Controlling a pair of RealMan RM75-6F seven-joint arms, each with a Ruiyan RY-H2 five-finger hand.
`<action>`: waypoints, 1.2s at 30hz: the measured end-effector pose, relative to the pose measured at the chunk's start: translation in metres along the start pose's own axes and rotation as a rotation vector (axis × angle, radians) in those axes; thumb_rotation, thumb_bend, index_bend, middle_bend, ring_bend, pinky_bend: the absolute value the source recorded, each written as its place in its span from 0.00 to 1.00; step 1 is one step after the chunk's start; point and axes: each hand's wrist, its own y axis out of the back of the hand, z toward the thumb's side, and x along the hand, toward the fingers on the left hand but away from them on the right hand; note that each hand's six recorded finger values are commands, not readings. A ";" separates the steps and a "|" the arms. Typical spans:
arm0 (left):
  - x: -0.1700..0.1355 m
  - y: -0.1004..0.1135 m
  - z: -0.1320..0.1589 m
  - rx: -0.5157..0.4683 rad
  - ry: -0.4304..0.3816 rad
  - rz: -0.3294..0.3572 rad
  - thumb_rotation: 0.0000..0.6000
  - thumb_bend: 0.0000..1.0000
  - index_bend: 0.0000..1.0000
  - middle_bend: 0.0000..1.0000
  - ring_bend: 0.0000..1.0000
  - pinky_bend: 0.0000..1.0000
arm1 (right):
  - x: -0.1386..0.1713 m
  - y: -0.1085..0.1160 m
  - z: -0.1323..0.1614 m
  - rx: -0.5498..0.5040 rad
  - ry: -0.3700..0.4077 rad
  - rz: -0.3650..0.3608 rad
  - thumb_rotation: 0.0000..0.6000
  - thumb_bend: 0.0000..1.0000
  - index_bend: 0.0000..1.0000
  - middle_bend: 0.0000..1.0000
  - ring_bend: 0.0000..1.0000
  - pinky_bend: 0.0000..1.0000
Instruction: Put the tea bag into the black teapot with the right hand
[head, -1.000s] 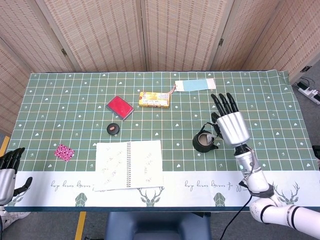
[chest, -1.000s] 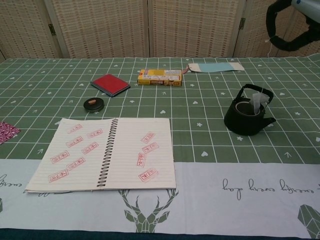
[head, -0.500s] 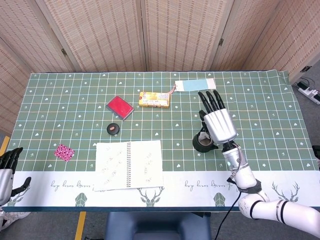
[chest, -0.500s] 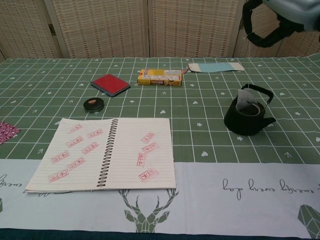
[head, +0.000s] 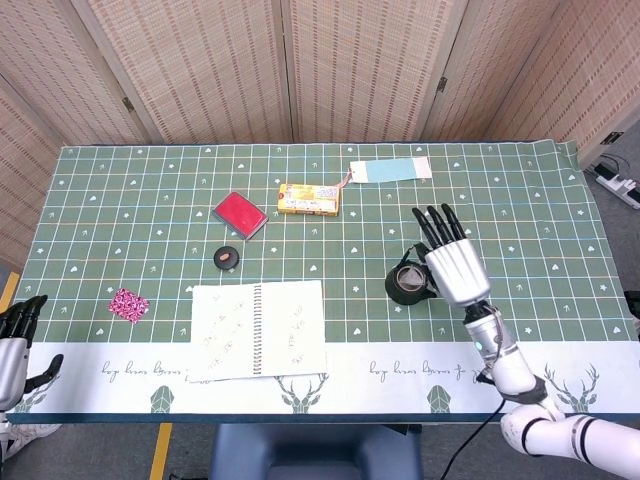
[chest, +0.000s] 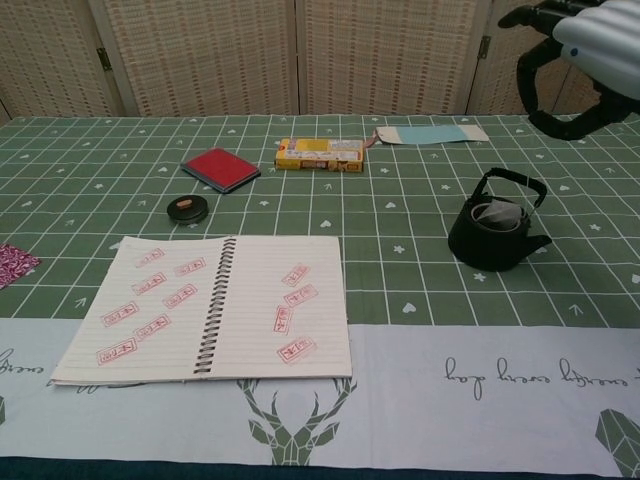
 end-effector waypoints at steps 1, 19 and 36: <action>0.000 0.000 0.000 0.002 0.000 -0.001 1.00 0.28 0.00 0.06 0.07 0.12 | 0.005 -0.005 -0.002 0.008 0.009 0.009 1.00 0.47 0.67 0.09 0.01 0.00; 0.001 -0.002 0.000 0.005 0.009 0.000 1.00 0.28 0.00 0.06 0.07 0.12 | 0.078 -0.058 0.018 0.063 0.205 0.112 1.00 0.47 0.67 0.09 0.01 0.00; 0.004 -0.002 -0.004 0.000 0.023 -0.003 1.00 0.28 0.00 0.06 0.07 0.12 | 0.103 -0.079 0.036 0.106 0.284 0.290 1.00 0.47 0.00 0.00 0.00 0.00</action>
